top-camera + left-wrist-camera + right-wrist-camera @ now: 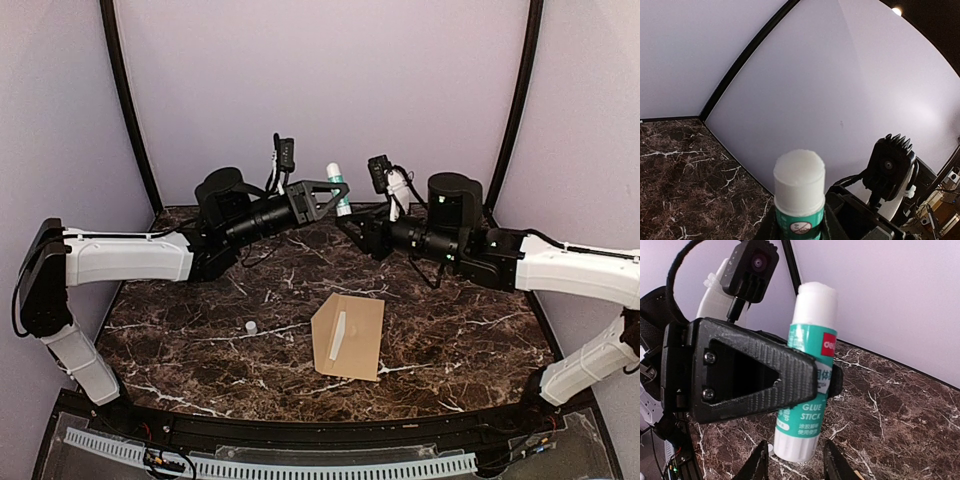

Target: Place the letter into the envelope and seal it

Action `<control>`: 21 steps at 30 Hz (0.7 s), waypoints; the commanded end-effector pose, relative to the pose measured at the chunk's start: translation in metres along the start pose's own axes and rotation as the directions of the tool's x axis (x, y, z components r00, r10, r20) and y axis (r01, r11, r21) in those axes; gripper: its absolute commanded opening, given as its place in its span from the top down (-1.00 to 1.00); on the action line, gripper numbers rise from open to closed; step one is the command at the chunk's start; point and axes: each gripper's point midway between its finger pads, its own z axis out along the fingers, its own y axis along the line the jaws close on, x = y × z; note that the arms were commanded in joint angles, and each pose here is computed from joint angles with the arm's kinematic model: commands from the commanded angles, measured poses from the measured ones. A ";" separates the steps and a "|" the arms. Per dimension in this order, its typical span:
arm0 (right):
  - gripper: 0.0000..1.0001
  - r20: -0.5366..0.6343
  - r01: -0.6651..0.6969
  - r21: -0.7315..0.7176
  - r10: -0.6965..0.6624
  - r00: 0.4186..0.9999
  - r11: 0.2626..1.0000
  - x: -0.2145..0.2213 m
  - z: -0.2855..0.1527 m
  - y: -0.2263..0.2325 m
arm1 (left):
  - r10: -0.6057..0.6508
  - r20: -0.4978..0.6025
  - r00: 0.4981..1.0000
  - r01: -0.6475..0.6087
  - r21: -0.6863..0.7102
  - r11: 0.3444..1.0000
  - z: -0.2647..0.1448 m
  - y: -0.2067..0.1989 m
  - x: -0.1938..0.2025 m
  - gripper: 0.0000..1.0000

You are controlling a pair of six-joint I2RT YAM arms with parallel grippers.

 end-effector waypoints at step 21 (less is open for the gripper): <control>0.42 0.083 -0.035 -0.018 0.037 0.996 0.999 -0.033 -0.003 0.008 | 0.038 0.009 0.999 -0.039 0.061 0.997 0.000 -0.022 -0.006 1.00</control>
